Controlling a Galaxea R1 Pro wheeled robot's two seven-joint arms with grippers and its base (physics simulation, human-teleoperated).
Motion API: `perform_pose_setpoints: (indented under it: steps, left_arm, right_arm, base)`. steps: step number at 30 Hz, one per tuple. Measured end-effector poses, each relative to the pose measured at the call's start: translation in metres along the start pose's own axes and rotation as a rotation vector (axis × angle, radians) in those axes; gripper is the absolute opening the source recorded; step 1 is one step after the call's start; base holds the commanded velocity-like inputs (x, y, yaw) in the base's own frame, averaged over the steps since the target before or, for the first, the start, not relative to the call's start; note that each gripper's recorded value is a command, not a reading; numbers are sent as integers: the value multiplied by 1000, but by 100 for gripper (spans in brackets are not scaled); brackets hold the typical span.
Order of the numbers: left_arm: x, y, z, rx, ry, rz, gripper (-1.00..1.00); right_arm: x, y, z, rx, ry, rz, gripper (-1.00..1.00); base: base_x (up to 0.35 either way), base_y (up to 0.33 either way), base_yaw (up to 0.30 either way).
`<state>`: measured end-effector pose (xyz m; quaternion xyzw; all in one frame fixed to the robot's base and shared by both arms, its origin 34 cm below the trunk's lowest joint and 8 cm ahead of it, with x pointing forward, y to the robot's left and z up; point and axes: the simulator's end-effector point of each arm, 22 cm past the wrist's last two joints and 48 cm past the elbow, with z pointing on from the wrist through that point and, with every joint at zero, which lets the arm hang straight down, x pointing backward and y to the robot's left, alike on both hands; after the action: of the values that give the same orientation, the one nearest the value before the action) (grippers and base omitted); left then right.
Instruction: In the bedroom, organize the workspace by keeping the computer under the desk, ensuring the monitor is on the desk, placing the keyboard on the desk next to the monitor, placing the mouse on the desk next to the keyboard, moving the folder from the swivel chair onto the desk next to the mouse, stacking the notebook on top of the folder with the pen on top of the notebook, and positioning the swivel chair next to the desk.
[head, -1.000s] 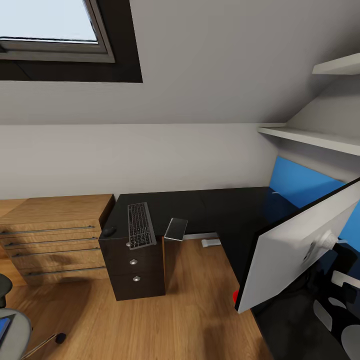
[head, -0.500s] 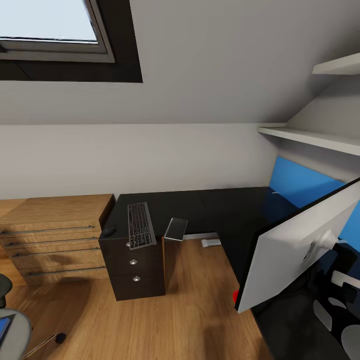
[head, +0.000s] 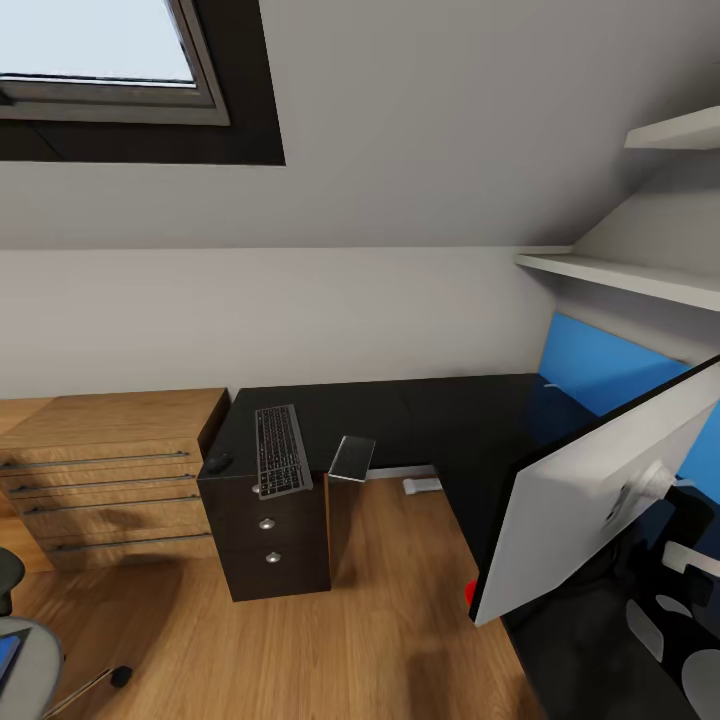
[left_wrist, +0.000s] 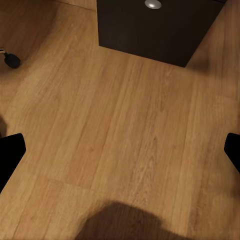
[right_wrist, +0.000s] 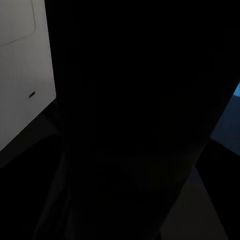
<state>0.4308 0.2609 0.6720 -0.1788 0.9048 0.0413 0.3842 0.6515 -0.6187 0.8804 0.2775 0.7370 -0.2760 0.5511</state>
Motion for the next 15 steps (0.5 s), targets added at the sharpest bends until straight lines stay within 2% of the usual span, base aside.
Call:
perform_pose_setpoints:
  steps: [8, 15]
  left_arm:
    - [0, 0, 0, 1, 0, 1, 100]
    - [0, -1, 0, 2, 1, 1, 100]
  right_arm:
    - [0, 0, 0, 0, 0, 0, -100]
    - [0, 2, 0, -5, 1, -6, -100]
  base:
    - [-15, 0, 0]
    - [-257, 0, 0]
